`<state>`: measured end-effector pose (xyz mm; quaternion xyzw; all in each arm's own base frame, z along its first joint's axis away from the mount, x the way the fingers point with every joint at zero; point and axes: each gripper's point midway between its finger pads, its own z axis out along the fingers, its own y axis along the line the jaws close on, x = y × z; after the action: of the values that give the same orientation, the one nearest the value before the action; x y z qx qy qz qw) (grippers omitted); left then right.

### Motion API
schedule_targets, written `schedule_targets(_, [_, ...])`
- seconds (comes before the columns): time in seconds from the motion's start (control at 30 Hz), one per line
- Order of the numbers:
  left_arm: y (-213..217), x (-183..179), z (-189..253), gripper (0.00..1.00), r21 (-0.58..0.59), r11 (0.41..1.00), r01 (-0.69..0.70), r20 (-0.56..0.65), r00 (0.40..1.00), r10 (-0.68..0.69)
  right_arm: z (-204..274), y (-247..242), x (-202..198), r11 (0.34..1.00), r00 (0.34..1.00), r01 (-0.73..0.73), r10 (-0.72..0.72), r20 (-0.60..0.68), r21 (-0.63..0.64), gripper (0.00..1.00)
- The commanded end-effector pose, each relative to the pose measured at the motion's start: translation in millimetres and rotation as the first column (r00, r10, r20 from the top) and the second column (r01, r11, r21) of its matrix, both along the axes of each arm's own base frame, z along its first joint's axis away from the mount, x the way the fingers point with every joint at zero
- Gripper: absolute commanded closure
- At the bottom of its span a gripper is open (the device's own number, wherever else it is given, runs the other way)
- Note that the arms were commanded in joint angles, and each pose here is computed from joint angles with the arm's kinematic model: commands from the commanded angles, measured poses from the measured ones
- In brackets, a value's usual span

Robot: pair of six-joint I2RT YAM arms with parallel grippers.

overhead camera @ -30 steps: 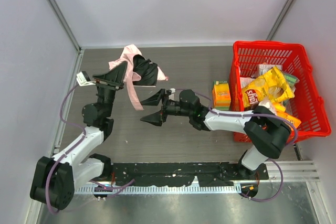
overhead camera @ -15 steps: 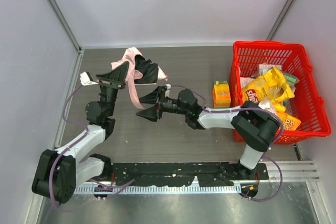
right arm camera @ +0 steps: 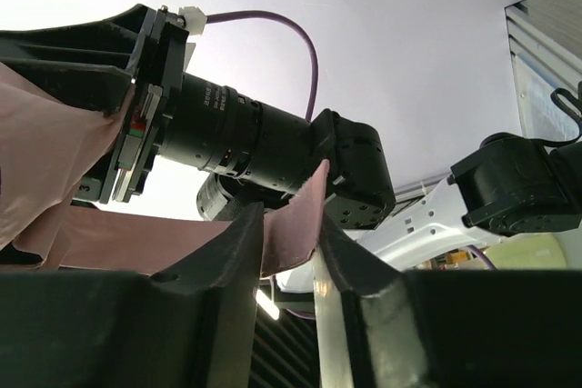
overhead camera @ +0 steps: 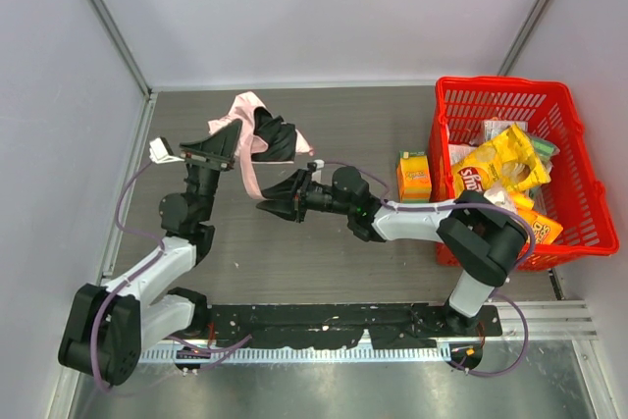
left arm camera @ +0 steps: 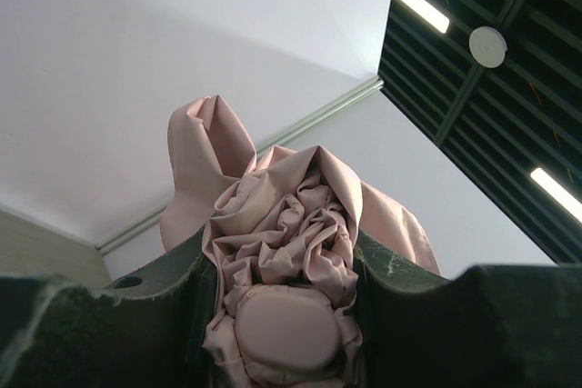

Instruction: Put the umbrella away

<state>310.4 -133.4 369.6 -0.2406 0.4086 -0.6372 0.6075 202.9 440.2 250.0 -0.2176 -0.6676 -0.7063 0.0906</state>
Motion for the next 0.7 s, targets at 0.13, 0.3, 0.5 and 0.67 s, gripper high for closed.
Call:
schedule_targets(0.13, [11.8, -64.2, 68.4, 1.0, -0.047, 0.998, 0.03, 0.343, 0.939, -0.012, 46.9, -11.3, 10.2, 0.989, 0.929, 0.025, 0.031, -0.369, 0.146, 0.99])
schedule_targets(0.3, [17.7, -62.5, 57.9, 1.0, -0.101, 0.993, 0.066, 0.268, 0.963, -0.036, 45.5, -12.3, 14.9, 0.994, 0.979, -0.024, 0.045, -0.201, 0.109, 0.99])
schedule_targets(0.5, [3.4, -67.9, 53.7, 1.0, -0.257, 0.91, 0.327, 0.168, 0.942, -0.291, 46.9, -9.6, 54.2, 0.998, 0.977, 0.02, -0.032, 0.212, 0.061, 0.99])
schedule_targets(0.67, [-14.7, -60.4, 11.4, 1.0, -0.38, 0.83, 0.409, -0.08, 0.879, -0.47, 53.8, 1.5, 88.1, 0.991, 0.854, 0.095, -0.132, 0.503, 0.098, 0.99])
